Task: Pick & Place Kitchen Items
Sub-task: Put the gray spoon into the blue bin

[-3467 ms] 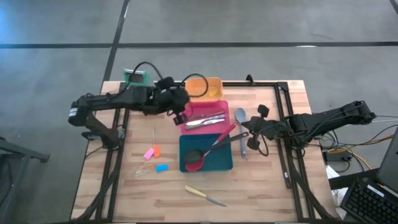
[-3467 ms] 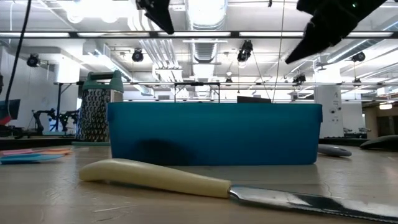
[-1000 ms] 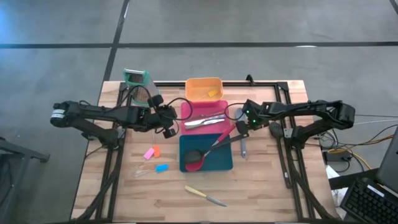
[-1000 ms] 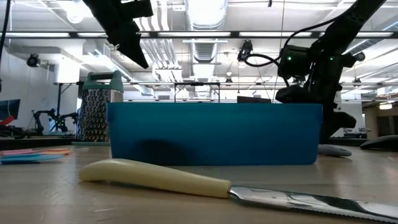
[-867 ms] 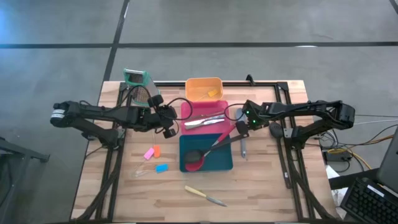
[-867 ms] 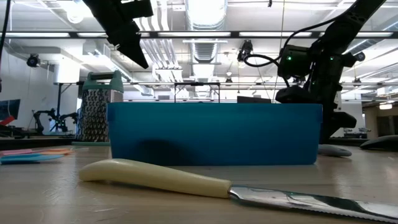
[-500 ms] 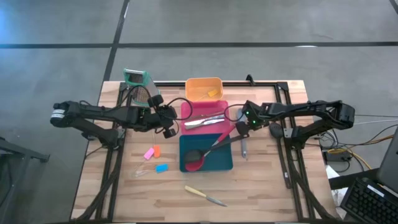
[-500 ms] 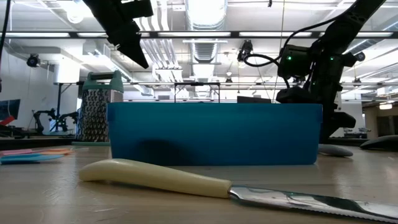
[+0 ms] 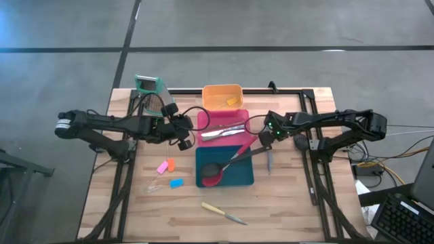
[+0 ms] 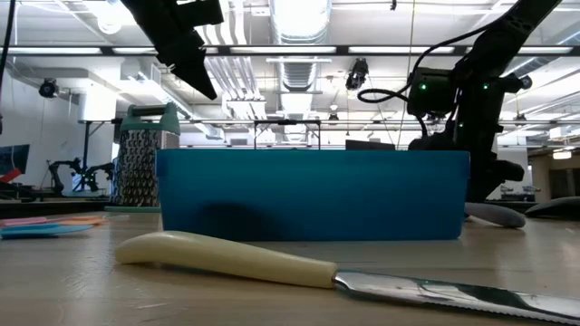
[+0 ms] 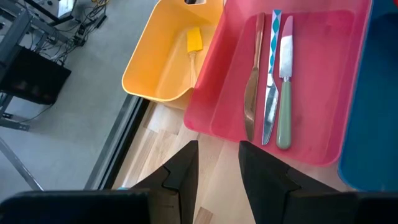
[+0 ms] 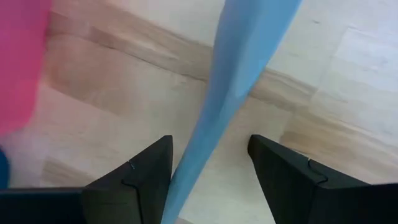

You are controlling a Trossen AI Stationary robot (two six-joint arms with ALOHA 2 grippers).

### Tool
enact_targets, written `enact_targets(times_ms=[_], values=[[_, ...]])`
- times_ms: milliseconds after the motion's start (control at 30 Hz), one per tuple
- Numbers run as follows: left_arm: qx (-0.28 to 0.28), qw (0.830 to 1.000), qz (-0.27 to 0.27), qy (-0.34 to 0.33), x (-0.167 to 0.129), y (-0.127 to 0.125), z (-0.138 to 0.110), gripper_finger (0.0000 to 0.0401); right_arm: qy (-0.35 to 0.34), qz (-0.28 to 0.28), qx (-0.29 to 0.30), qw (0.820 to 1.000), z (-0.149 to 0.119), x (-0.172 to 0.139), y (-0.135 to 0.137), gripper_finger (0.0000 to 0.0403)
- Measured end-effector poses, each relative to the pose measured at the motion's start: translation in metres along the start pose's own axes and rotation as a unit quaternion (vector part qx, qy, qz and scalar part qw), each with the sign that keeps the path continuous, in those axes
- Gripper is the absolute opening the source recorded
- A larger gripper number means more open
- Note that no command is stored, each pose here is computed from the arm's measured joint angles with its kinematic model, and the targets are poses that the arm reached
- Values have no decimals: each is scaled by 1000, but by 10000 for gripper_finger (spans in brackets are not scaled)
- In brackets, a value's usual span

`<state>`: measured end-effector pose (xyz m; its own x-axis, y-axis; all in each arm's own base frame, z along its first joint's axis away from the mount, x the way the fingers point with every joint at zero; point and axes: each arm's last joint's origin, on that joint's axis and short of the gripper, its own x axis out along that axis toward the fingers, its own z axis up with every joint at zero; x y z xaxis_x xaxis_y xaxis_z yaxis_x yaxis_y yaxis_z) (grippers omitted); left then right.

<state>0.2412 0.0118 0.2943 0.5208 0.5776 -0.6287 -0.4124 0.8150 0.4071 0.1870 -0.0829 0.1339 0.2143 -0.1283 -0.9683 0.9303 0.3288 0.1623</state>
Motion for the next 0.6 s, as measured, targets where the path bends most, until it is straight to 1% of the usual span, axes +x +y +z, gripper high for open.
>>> enact_targets(times_ms=[167, 300, 400, 567, 600], values=[[0, 1000, 0, 0, 0, 0, 0, 119, 1, -44, -5, 999, -1, 0, -8, 203], [0, 1000, 0, 1, 0, 0, 0, 119, 6, -60, 1, 998, 0, 0, -13, 174], [0, 1000, 0, 1, 0, 0, 0, 119, 7, -63, 2, 998, -1, 0, -13, 132], [0, 1000, 0, 1, 0, 0, 0, 119, 13, -65, -1, 998, -1, 0, -14, 32], [0, 1000, 0, 1, 0, 0, 0, 119, 14, -65, -2, 998, -2, 0, -14, 27]])
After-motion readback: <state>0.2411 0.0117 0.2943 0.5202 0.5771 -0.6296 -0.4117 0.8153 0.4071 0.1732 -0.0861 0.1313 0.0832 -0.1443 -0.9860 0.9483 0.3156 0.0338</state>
